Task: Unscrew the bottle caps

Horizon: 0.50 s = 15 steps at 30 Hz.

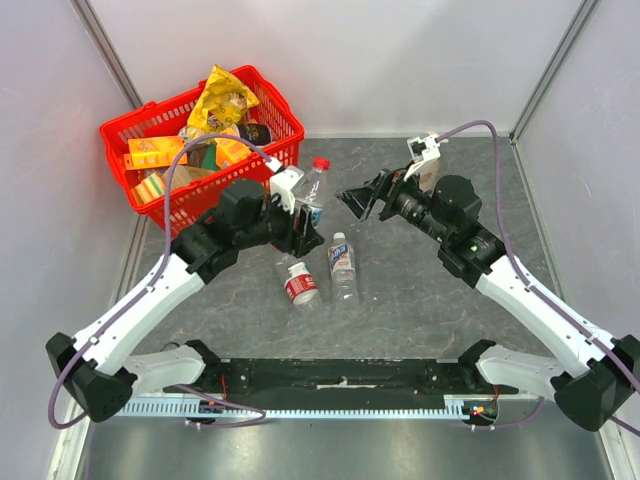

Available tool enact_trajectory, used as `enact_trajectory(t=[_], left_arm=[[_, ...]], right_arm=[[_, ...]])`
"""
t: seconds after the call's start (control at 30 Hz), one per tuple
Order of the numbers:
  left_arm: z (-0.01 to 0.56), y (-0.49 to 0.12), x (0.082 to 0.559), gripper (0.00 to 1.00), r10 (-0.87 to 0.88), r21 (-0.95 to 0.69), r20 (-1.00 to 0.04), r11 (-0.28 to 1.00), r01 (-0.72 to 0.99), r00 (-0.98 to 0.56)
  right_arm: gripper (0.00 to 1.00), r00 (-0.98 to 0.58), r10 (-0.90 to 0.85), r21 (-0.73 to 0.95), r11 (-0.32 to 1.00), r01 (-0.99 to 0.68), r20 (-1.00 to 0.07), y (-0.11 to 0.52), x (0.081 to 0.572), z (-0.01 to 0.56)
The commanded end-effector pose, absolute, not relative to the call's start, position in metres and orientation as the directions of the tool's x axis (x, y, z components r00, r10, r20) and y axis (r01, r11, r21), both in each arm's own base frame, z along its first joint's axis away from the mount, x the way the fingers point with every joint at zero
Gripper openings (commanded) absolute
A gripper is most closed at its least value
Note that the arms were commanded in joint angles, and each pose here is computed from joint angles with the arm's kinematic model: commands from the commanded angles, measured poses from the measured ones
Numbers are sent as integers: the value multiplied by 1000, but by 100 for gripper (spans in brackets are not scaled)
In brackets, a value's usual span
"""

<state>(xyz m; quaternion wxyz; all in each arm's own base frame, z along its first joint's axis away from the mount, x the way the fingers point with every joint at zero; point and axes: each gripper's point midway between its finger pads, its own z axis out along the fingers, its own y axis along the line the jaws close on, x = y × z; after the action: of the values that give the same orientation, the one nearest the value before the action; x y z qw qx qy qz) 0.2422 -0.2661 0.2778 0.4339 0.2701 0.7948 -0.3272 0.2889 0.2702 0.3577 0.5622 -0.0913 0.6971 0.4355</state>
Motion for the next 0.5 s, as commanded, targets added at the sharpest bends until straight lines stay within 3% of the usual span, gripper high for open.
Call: enact_trajectory(t=[0.0, 0.47], left_arm=[[254, -212, 234, 48, 296, -112, -819, 758, 643, -491], [176, -185, 224, 44, 412, -33, -707, 793, 608, -574]], right_arm=[[98, -350, 315, 471, 549, -690, -882, 280, 283, 370], [98, -497, 219, 541, 417, -730, -840, 311, 286, 337]])
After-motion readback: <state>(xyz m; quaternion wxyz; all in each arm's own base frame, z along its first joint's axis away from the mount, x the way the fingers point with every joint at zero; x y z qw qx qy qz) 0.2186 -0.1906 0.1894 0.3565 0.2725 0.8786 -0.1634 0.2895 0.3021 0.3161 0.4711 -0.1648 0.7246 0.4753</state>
